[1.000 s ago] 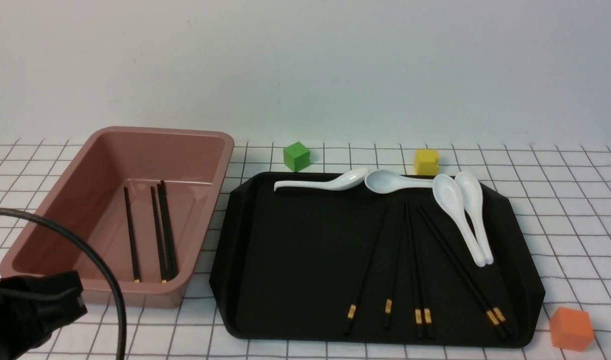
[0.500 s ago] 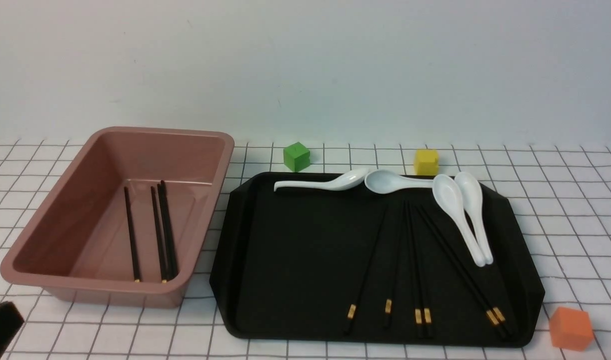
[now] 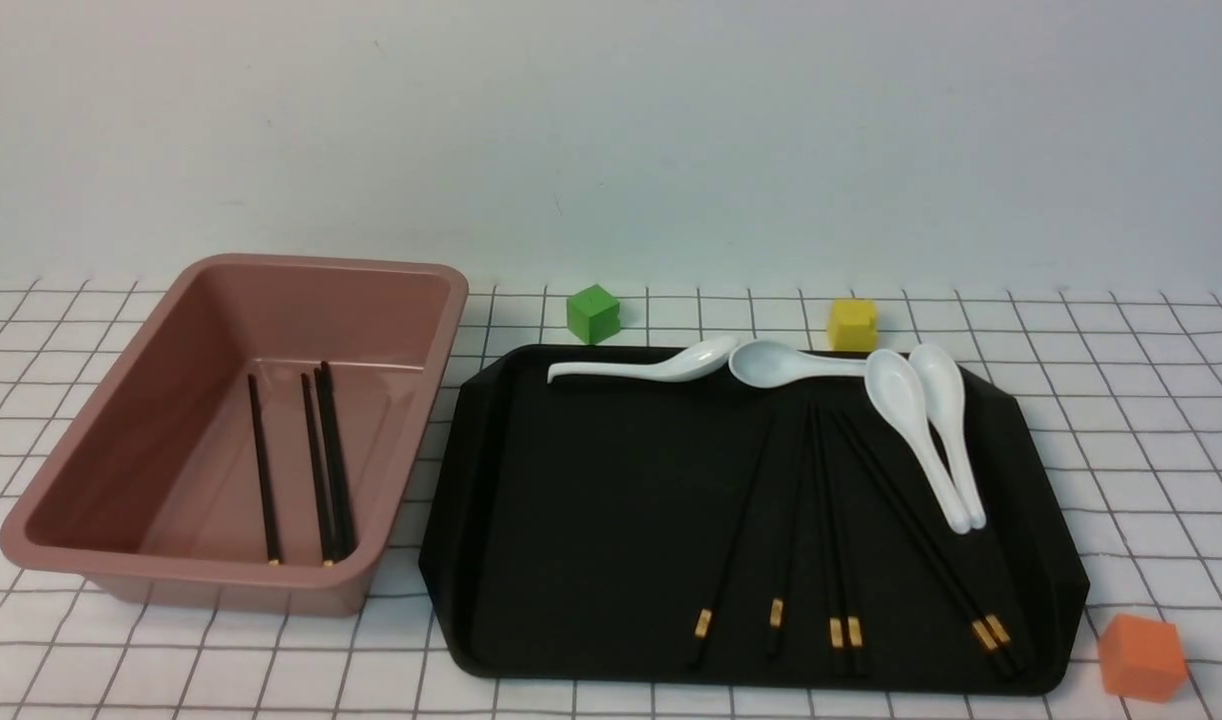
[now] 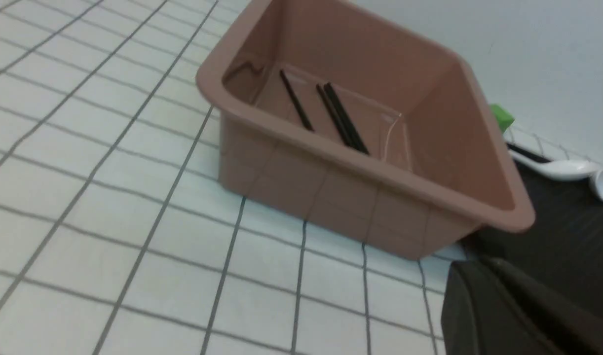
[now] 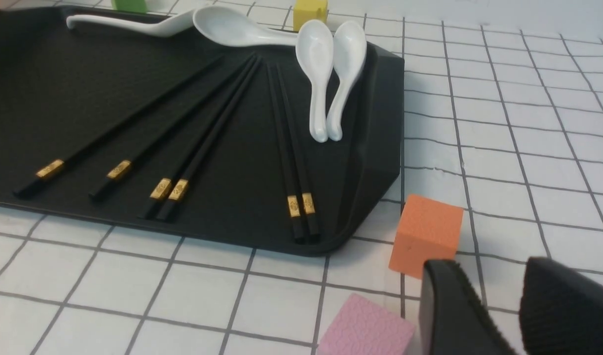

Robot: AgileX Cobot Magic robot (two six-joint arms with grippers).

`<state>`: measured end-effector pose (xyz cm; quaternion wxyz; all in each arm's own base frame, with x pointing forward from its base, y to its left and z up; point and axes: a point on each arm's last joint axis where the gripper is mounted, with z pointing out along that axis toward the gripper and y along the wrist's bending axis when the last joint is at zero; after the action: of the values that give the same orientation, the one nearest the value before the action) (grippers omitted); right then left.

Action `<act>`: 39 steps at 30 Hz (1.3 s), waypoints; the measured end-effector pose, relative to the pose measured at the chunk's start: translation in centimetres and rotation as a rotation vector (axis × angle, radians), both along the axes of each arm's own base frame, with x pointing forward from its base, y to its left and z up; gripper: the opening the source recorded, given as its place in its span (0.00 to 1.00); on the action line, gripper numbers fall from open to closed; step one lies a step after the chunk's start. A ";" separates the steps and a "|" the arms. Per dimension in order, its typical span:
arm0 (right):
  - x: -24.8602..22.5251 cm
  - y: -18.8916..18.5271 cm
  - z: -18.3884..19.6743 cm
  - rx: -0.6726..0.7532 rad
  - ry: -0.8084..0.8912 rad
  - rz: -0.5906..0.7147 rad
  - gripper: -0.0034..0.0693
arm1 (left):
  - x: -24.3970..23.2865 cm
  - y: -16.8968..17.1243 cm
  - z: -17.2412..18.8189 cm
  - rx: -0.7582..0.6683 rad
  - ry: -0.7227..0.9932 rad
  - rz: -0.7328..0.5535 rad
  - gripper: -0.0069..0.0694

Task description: On white black tablecloth take chopsticks from black tray and put them in box.

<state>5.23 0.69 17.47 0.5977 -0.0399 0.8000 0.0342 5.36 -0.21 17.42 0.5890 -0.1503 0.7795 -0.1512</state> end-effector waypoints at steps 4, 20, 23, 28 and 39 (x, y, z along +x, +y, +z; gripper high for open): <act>0.0 0.0 0.0 0.000 0.000 0.000 0.38 | -0.1 0.0 -0.4 0.004 0.044 0.004 0.09; 0.0 0.0 0.0 0.000 0.000 0.000 0.38 | -0.1 0.0 -0.5 0.004 0.047 0.004 0.10; 0.0 0.0 0.0 0.000 0.000 0.000 0.38 | -0.1 0.0 -0.5 0.004 0.047 0.004 0.11; 0.0 0.0 0.0 0.000 0.000 0.000 0.38 | -0.1 0.0 -0.5 0.004 0.048 0.005 0.11; 0.0 0.0 0.0 0.000 0.000 0.000 0.38 | -0.1 0.0 -0.5 0.004 0.048 0.005 0.12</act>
<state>5.23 0.69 17.47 0.5977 -0.0399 0.8000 0.0342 5.25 -0.16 16.95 0.5710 -0.1544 0.7933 -0.1446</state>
